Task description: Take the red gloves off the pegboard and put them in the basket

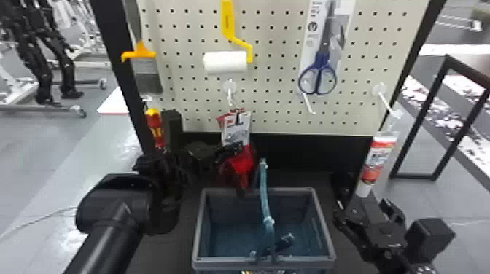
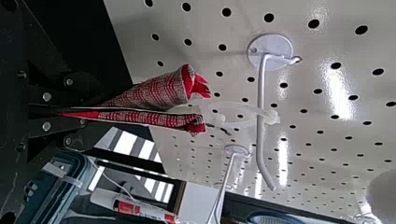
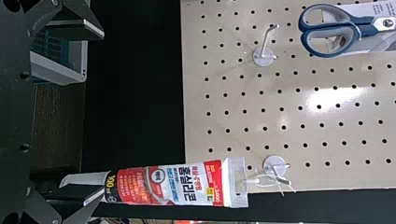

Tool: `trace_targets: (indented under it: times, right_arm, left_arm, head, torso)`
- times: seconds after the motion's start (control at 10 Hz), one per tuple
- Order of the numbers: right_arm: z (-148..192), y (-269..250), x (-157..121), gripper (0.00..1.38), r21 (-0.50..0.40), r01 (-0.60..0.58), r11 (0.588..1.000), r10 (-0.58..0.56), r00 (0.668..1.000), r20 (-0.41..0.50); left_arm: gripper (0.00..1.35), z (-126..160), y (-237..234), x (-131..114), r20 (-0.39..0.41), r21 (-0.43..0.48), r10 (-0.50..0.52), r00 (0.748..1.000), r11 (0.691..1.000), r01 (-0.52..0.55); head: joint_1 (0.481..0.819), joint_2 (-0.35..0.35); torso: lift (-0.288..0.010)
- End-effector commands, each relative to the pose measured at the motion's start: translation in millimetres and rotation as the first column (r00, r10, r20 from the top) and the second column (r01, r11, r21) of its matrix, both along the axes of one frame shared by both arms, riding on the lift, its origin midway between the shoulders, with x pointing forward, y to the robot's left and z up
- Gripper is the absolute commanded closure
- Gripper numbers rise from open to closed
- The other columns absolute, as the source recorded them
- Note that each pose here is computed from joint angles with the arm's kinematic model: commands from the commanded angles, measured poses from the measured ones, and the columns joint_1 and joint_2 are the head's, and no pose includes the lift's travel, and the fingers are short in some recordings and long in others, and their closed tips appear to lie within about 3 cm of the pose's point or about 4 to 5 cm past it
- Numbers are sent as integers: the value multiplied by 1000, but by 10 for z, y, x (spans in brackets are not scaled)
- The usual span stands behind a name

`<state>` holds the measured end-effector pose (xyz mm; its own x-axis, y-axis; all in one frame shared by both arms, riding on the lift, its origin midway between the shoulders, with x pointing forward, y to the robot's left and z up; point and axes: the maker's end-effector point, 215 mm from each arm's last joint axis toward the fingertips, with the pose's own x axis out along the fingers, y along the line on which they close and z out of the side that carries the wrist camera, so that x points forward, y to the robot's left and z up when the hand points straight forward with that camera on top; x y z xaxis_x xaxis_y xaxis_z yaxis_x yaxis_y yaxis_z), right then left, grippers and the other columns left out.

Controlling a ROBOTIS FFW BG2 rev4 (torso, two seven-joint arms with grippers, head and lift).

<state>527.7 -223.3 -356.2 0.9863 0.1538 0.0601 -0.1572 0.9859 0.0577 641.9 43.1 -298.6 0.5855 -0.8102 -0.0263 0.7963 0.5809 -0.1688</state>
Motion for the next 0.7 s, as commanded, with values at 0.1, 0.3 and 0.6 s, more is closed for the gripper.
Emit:
trace_targets:
  times: [0.1,0.3,0.6]
  right_arm:
    - [0,0,0,137,0,0,1000,0,1000,0]
    - [0,0,0,136,0,0,1000,0,1000,0]
    - [-9,0,-6,137,0,0,1000,0,1000,-2]
  left_arm:
    - [1220,-5,-4,0,-2,-4,3,1000,1000,-3]
    - [1220,-4,-26,-7,-3,-5,0,1000,1000,0]
    - [1220,114,-72,-44,19,-23,1,1000,1000,-1]
  head:
    - [549,0]
    - [549,0]
    - [549,0]
  torso:
    - [-100]
    - [-100]
    - [-100]
